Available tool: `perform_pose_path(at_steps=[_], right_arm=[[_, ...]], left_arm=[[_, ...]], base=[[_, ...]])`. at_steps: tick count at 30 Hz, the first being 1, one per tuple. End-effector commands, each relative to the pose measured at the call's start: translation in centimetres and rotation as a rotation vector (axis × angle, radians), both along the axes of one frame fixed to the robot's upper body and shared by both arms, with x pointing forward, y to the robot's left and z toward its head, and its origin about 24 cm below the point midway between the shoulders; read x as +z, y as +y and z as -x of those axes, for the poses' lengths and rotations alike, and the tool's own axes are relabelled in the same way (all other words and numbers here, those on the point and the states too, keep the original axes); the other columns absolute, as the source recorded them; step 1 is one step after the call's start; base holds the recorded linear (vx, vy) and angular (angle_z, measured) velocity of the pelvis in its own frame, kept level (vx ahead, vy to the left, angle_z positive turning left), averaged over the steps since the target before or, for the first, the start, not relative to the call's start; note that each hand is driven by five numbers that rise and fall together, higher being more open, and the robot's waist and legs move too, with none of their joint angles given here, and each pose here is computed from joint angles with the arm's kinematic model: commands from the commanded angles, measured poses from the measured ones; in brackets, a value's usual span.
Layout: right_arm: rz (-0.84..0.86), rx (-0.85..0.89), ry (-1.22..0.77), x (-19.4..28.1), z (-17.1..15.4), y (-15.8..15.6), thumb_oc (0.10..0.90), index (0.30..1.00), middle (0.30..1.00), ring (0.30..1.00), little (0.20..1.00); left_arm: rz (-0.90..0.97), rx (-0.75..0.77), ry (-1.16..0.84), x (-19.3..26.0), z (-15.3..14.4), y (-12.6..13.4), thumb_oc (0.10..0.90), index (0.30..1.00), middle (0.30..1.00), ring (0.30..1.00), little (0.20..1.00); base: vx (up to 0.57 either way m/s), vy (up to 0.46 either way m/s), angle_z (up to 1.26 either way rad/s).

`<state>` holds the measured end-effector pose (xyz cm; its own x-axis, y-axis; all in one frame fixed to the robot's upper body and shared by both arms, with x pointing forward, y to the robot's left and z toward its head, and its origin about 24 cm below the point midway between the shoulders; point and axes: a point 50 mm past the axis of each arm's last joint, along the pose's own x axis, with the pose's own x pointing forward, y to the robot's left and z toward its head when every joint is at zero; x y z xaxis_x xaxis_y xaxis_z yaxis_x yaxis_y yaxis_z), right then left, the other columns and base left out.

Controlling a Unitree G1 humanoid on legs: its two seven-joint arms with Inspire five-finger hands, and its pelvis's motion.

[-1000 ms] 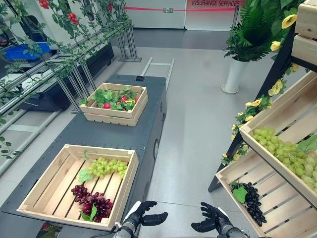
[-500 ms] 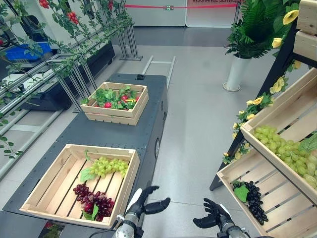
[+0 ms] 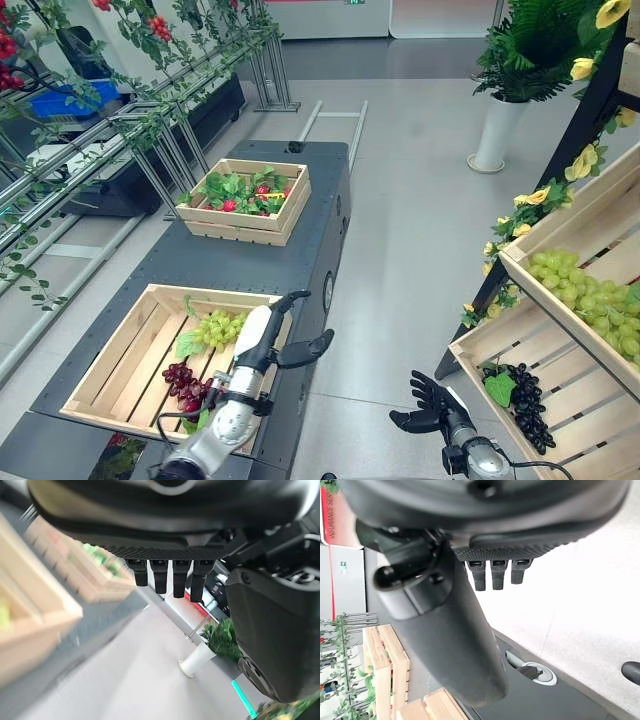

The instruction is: Pick up the fruits from the basket on one side to the basket on the other side

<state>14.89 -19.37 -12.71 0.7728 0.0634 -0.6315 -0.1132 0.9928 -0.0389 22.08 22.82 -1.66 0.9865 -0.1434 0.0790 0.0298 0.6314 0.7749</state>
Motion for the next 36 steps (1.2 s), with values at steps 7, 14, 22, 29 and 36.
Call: perform_pose_path(at_steps=[7,14,22,29,36], right_arm=[[-0.048,-0.026,-0.156,1.7,-1.3,-0.7,0.800,0.900,0.900,0.900,0.900],[-0.002,-0.025,-0.135,1.5,-1.0,-1.5,0.800,0.900,0.900,0.900,0.900],[-0.028,-0.021,-0.295,4.5,-5.5,-2.3,0.800,0.900,0.900,0.900,0.900],[0.005,-0.030,-0.441,7.4,-8.6,-2.9,0.800,0.900,0.900,0.900,0.900],[0.057,-0.033,-0.525,9.6,-10.4,-4.1,0.800,0.900,0.900,0.900,0.900]], left_arm=[[-0.239,0.217,-0.445,9.4,-5.0,6.0,0.800,0.900,0.900,0.900,0.900],[-0.374,0.375,-0.477,11.0,-4.6,9.9,0.800,0.900,0.900,0.900,0.900],[-0.421,0.423,-0.537,13.3,-6.1,10.9,0.800,0.900,0.900,0.900,0.900],[-0.444,0.525,-0.654,17.4,-8.0,11.9,0.800,0.900,0.900,0.900,0.900],[-0.524,0.636,-0.759,22.4,-9.4,12.6,0.800,0.900,0.900,0.900,0.900]], base=[[0.04,0.054,0.10],[0.06,0.083,0.13],[-0.08,0.070,0.10],[-0.16,0.088,0.10],[-0.08,0.066,0.02]])
